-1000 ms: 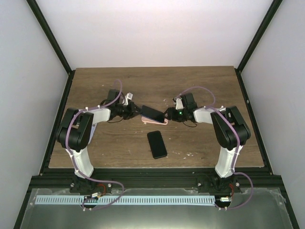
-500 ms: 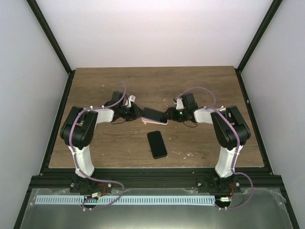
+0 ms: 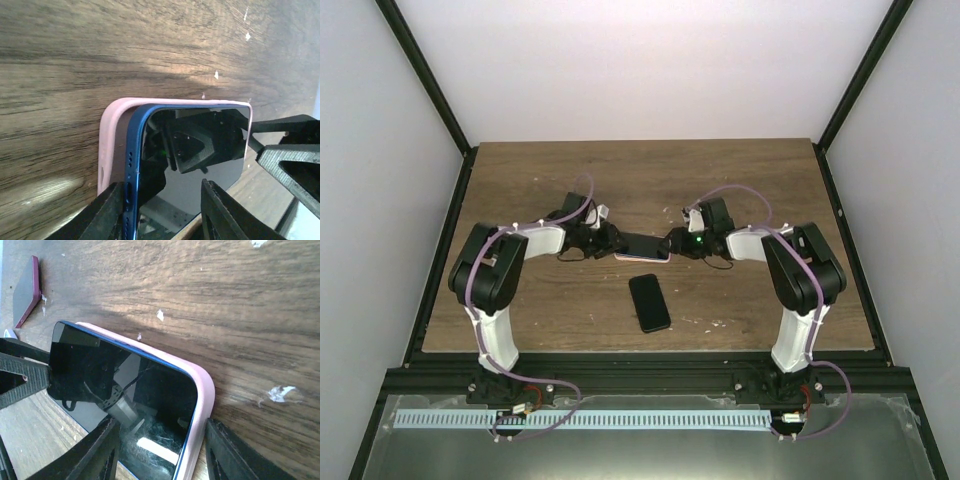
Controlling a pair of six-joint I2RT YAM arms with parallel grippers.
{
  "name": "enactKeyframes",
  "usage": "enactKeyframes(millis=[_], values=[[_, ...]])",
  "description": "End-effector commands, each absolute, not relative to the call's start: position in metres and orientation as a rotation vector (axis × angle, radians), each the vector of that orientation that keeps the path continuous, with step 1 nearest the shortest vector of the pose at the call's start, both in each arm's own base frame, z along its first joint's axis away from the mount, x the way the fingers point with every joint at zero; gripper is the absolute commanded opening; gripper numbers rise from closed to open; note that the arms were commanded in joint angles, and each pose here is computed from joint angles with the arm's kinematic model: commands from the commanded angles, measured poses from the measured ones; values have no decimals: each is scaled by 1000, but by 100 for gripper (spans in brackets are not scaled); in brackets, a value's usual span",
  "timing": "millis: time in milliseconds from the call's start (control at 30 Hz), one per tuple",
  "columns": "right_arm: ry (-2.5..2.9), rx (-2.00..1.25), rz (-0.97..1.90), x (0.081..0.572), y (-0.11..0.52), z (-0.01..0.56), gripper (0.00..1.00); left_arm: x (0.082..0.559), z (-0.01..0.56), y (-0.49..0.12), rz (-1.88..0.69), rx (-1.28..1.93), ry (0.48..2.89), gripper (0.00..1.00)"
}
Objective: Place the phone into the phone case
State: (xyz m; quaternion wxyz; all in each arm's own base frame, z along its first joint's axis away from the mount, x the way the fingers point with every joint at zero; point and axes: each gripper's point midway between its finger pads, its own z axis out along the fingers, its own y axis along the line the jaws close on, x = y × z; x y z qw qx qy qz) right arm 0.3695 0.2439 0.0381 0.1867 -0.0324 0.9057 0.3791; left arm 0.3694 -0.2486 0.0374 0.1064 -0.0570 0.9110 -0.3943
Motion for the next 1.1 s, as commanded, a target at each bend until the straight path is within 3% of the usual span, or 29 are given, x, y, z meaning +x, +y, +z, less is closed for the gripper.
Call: enactKeyframes(millis=[0, 400, 700, 867, 1067], values=[[2561, -108, 1107, 355, 248, 44, 48, 365, 34, -230, -976, -172, 2757, 45], [2580, -131, 1225, 322, 263, 43, 42, 364, 58, -211, -848, -226, 2718, 52], [2595, -200, 1308, 299, 305, 42, 38, 346, 56, -208, -878, -242, 2722, 44], [2606, -303, 1283, 277, 320, 49, 40, 343, 53, -205, -876, -260, 2723, 43], [2590, -319, 1067, 295, 295, 61, 48, 346, 55, -209, -965, -283, 2684, 43]])
